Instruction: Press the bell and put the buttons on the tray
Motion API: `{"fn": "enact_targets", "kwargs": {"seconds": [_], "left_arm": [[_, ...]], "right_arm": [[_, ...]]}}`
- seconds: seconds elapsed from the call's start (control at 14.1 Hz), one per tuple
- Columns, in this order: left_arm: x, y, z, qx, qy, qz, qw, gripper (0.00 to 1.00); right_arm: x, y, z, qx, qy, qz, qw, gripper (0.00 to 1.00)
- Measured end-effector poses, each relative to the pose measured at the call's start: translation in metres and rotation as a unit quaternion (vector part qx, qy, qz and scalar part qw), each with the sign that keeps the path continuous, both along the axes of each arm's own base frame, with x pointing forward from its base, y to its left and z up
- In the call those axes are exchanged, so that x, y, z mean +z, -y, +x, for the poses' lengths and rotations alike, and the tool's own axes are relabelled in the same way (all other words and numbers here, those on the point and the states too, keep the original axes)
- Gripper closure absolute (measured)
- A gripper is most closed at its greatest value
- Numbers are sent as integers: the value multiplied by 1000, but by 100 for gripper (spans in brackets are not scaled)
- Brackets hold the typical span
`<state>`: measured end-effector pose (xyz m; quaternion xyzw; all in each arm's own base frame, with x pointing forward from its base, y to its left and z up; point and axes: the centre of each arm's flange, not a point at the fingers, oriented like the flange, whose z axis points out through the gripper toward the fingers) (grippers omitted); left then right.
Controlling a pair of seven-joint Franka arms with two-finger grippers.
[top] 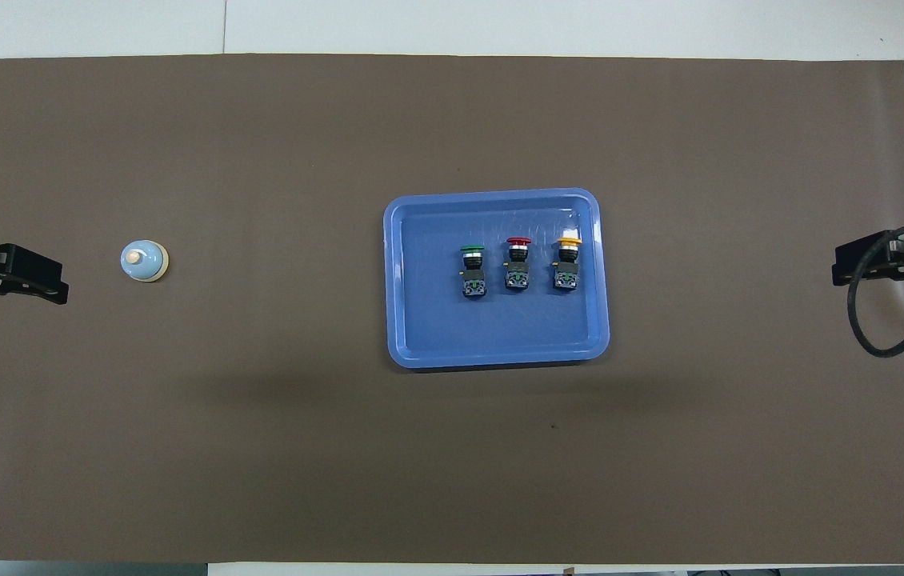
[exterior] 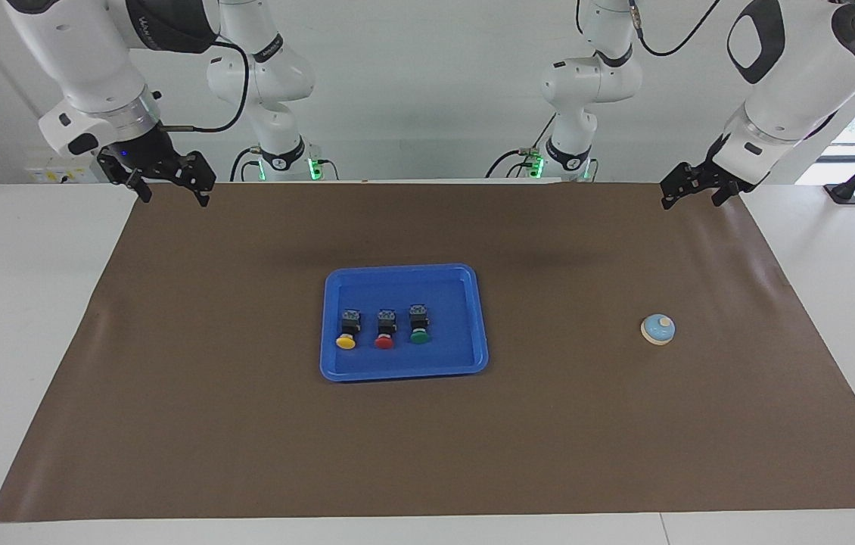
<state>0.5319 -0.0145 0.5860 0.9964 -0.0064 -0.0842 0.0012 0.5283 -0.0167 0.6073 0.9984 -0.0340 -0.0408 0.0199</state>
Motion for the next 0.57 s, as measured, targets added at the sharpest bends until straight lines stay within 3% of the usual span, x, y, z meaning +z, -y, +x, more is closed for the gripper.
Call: {"fn": "enact_targets", "kwargs": {"seconds": [0.57], "left_arm": [[0, 0, 0, 0, 0, 0, 1000, 0]], "right_arm": [[0, -1, 0, 6, 0, 1, 1000, 0]]}}
